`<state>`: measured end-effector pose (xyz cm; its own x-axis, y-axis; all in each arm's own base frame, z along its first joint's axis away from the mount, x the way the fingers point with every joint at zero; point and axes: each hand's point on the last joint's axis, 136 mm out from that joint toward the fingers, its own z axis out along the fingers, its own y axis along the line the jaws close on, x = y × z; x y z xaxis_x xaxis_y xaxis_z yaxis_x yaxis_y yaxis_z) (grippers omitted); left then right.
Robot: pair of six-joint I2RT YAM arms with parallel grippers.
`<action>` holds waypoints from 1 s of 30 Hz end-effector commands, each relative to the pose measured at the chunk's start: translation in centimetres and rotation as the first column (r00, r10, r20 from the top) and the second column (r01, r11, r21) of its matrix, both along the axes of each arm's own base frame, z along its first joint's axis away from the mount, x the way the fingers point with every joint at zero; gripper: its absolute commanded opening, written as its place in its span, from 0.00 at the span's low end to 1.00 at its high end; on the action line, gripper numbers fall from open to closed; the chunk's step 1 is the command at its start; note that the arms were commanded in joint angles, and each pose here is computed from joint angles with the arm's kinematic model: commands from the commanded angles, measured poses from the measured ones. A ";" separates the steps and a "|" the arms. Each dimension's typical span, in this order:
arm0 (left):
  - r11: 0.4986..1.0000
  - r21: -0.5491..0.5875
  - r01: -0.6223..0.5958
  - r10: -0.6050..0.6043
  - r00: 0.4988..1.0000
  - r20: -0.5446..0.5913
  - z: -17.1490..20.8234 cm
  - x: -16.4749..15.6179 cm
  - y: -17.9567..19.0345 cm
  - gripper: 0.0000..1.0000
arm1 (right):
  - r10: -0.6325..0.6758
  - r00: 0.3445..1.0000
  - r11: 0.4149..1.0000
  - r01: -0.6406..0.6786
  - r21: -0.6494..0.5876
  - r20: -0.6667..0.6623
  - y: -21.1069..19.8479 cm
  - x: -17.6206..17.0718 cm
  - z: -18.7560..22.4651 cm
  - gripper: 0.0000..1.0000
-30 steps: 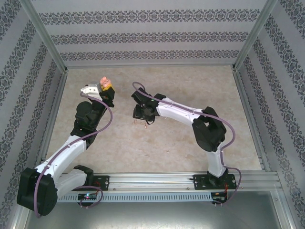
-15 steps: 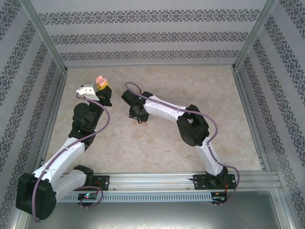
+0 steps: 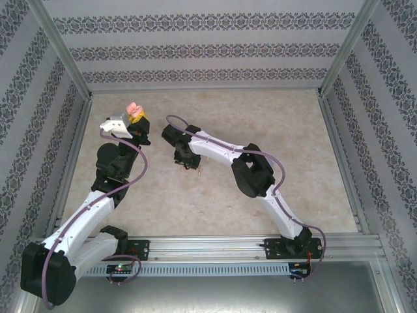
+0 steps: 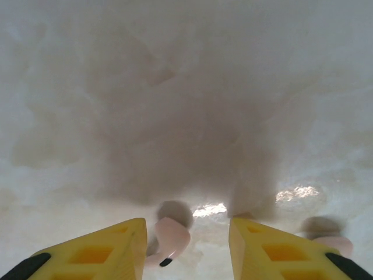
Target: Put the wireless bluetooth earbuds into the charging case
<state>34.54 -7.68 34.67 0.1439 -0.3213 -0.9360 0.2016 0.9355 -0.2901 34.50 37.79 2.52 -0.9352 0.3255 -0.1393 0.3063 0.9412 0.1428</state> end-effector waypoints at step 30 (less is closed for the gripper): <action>0.999 -0.037 0.006 -0.005 1.000 0.020 0.5 -0.2 0.3 0.00 | 0.112 0.993 0.993 -0.114 -0.043 -0.039 1.3 -1.6 -1.4 0.21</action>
<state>34.60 -7.67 34.40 0.1347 -0.3376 -0.9316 0.2022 0.9297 -0.3077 33.85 38.81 1.68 -0.9550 0.2675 -0.1277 0.2545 0.9608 0.1098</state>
